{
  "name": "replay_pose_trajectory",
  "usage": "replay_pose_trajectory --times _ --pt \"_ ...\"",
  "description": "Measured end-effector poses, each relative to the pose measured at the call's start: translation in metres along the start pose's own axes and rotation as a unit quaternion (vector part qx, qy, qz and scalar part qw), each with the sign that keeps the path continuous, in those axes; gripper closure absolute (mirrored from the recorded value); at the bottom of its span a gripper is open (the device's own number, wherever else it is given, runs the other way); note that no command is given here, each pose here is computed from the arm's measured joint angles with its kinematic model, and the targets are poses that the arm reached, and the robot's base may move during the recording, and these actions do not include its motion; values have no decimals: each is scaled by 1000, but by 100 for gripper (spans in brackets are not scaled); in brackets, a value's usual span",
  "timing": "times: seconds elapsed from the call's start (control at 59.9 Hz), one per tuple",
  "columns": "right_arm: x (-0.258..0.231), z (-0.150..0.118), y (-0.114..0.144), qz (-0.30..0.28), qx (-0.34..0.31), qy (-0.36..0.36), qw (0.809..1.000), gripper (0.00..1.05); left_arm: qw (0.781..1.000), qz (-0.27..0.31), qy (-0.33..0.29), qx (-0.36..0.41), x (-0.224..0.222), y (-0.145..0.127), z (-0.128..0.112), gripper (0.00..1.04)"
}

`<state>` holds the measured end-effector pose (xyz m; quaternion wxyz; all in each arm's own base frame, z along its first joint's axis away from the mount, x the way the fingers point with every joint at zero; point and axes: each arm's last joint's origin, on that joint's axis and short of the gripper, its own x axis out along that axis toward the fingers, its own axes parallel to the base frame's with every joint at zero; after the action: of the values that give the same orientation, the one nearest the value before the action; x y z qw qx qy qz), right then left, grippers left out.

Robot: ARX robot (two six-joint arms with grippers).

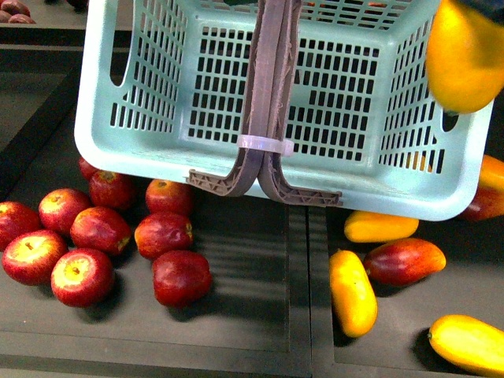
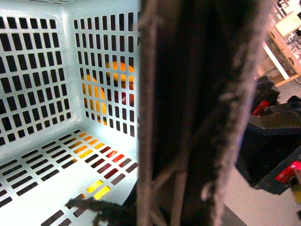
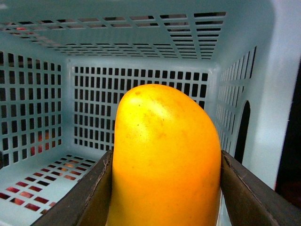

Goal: Pick mango and avocado into basket

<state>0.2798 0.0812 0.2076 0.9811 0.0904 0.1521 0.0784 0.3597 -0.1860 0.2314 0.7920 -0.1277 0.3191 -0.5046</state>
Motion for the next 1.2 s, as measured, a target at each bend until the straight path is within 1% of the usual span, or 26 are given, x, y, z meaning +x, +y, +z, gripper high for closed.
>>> replay_pose_trajectory --times 0.067,0.184,0.267,0.317,0.367,0.484,0.601,0.684,0.734,0.784,0.834,0.884,0.951,1.201 --pt "5 -2 4 -8 -4 2 1000 48 1000 0 0 0 0 0 0 99" --pt "12 -7 6 -37 -10 -4 999 30 1000 0 0 0 0 0 0 99" --pt "13 -6 6 -59 -17 -17 998 19 1000 0 0 0 0 0 0 99" --pt "12 -4 7 -75 -21 -32 996 11 1000 0 0 2 0 0 0 99" --pt "10 -1 8 -84 -24 -44 995 7 1000 0 1 1 0 0 0 99" --pt "-2 4 13 -97 -31 -70 992 9 1000 2 1 0 1 0 -1 100" --pt "-24 14 21 -118 -43 -121 985 9 1000 6 0 0 0 1 0 100" --pt "-48 19 23 -152 -44 -154 975 9 1000 7 0 -1 0 1 0 100" --pt "-65 15 19 -186 -37 -162 968 9 1000 6 0 -1 0 1 0 100" --pt "-80 3 13 -229 -27 -155 961 9 1000 6 0 -1 0 1 0 100" --pt "-92 -17 9 -264 -23 -133 955 9 1000 5 0 -1 0 1 0 100" --pt "-95 -30 9 -266 -27 -120 956 9 1000 3 0 -1 0 1 0 100" --pt "-95 -35 9 -263 -28 -115 958 9 1000 0 1 0 1 0 -1 100" --pt "-95 -35 9 -262 -23 -117 958 9 1000 1 1 0 1 0 -1 100"
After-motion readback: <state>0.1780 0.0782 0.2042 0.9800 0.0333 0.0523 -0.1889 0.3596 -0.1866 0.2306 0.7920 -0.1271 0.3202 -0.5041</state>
